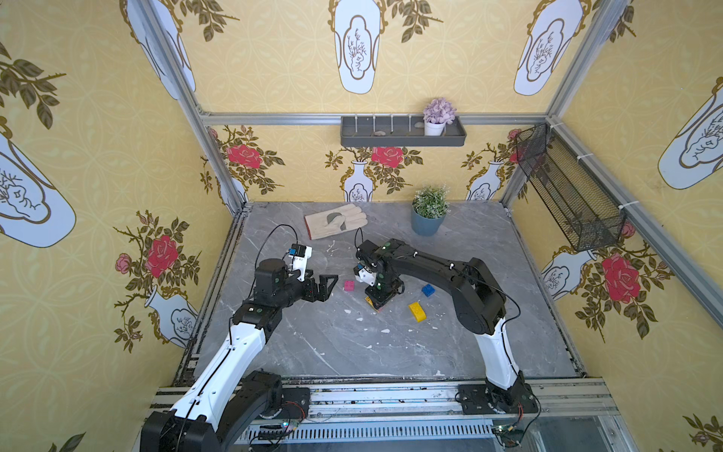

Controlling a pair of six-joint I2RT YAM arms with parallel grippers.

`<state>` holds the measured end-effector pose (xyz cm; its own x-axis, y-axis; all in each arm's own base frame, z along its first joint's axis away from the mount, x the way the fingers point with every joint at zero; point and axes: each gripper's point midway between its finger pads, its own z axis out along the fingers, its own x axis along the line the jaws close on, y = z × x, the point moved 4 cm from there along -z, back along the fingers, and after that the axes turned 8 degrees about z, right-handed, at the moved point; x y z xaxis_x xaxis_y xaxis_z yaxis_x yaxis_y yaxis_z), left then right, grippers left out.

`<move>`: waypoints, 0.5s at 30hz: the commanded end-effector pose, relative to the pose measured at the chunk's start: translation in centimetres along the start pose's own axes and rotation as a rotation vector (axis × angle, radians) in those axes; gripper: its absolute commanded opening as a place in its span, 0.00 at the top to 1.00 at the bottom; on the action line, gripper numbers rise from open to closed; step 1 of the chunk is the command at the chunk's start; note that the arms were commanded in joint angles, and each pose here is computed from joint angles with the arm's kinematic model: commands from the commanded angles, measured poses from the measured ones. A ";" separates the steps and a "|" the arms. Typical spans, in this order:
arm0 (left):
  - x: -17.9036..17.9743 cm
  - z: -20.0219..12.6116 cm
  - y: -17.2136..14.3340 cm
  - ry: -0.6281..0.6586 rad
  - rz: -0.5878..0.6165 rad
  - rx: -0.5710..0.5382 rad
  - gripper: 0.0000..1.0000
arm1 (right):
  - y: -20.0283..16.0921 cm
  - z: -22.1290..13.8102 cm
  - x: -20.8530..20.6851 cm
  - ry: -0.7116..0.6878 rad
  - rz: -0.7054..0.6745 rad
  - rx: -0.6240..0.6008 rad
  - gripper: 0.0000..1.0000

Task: Assemble the letter s with lego
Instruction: Assemble the lego brick with the lego brick, then place the lego brick at the center of the board.

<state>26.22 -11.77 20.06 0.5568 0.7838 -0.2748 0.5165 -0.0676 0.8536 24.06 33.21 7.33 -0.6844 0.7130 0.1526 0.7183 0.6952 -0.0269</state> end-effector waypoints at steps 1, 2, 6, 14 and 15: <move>0.1 0.1 -0.1 0.000 0.015 -0.001 0.00 | 0.3 1.6 -0.9 -0.056 0.010 0.005 0.77; 0.1 0.1 0.0 -0.001 0.015 -0.001 0.00 | 0.3 1.6 -1.0 -0.056 0.012 0.002 0.77; 0.1 0.1 -0.1 0.001 0.016 0.003 0.00 | 0.5 1.9 -1.2 -0.056 0.018 -0.011 0.79; 0.2 0.2 -0.2 -0.001 0.017 0.006 0.00 | 0.7 2.0 -1.3 -0.049 0.040 -0.062 0.80; 0.1 0.2 -0.2 -0.003 0.018 0.008 0.00 | 0.8 2.0 -1.4 -0.054 0.043 -0.071 0.80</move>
<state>26.32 -11.78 19.77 0.5585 0.7840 -0.2710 0.5204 -0.0768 0.8504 23.80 32.83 6.70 -0.6608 0.7312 0.1697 0.7402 0.6723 -0.0145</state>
